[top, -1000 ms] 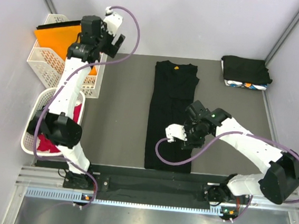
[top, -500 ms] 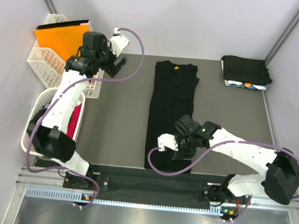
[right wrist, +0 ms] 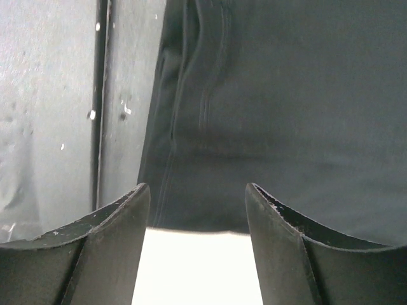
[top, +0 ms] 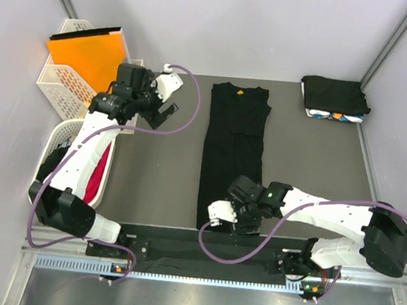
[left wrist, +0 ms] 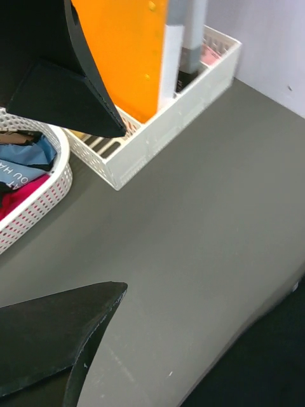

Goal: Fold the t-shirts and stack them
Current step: Rotate the tshirt 90 degrees

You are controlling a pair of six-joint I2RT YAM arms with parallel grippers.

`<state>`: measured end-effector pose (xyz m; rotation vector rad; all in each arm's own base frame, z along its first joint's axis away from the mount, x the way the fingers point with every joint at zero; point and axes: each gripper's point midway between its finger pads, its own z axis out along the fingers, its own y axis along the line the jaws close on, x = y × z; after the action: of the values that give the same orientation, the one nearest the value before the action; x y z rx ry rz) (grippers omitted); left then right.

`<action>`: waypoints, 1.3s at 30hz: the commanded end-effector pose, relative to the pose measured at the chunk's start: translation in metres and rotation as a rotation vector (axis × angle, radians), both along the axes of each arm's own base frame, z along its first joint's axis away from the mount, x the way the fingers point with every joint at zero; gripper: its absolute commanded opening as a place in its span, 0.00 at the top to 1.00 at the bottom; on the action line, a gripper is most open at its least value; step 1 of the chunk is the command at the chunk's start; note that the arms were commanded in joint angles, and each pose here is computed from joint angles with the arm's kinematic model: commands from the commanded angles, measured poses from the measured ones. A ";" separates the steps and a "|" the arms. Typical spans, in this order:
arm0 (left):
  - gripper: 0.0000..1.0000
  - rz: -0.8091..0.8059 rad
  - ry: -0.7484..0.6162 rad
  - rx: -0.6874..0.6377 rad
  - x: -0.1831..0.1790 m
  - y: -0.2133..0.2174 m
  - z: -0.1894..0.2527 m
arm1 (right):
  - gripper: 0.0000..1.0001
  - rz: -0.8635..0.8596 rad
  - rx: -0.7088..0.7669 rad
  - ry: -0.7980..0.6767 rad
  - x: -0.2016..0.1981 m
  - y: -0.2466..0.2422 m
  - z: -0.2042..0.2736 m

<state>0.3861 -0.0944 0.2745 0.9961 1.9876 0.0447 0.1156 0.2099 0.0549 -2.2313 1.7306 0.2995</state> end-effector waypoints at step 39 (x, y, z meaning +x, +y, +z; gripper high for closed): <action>1.00 -0.293 0.245 -0.102 0.147 -0.194 -0.203 | 0.54 -0.055 -0.122 -0.373 0.101 -0.011 0.067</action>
<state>0.5205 -0.2940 0.0460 1.2645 2.0707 -0.4215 0.2033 0.1901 0.1081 -2.1825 1.6553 -0.2094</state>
